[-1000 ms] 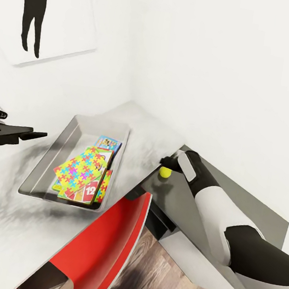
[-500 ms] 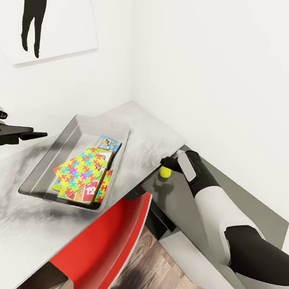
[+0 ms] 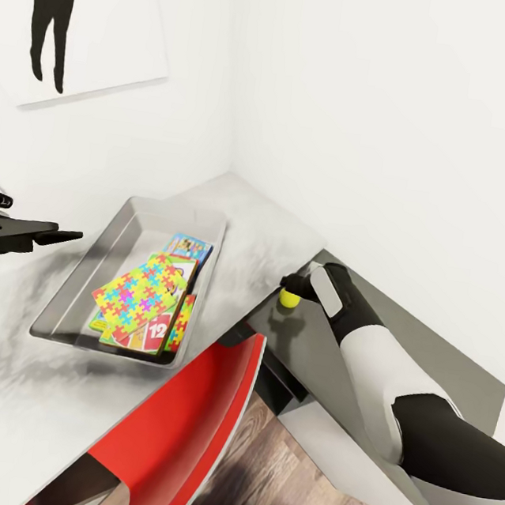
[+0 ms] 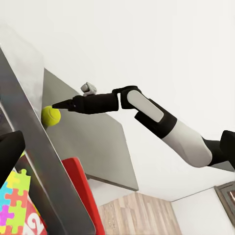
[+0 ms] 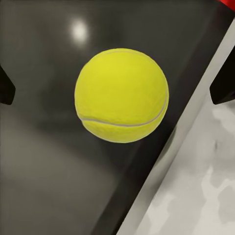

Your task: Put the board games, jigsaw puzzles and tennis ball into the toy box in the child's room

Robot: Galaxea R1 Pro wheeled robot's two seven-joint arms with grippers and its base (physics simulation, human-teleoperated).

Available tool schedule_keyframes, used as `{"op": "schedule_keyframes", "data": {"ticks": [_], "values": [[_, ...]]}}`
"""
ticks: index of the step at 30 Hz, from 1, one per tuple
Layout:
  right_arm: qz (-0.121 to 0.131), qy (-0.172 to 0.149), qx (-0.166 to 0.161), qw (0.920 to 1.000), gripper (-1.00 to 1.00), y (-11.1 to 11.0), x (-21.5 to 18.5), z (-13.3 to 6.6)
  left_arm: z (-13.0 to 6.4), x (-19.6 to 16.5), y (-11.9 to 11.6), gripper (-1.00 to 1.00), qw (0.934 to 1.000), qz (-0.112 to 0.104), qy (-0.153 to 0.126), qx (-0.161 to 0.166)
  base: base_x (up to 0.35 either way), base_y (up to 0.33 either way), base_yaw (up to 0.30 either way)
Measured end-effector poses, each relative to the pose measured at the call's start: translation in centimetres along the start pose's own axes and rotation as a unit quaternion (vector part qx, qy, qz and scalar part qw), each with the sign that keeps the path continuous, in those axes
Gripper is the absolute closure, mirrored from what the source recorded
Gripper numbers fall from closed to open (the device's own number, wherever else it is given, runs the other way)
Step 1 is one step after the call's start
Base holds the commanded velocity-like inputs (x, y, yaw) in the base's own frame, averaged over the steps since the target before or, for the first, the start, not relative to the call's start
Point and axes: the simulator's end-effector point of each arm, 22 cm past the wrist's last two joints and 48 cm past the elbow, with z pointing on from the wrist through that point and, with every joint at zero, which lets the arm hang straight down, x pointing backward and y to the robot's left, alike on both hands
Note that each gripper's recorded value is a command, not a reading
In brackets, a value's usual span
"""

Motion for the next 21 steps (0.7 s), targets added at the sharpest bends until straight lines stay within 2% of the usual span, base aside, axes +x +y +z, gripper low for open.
{"op": "schedule_keyframes", "data": {"ticks": [21], "values": [[0.001,0.016,0.005,0.9999,-1.0,-0.6,1.5,2.0,0.4,0.9,1.9,-1.0,0.9999,-0.015,0.006,-0.005,0.0,0.0,0.0]]}}
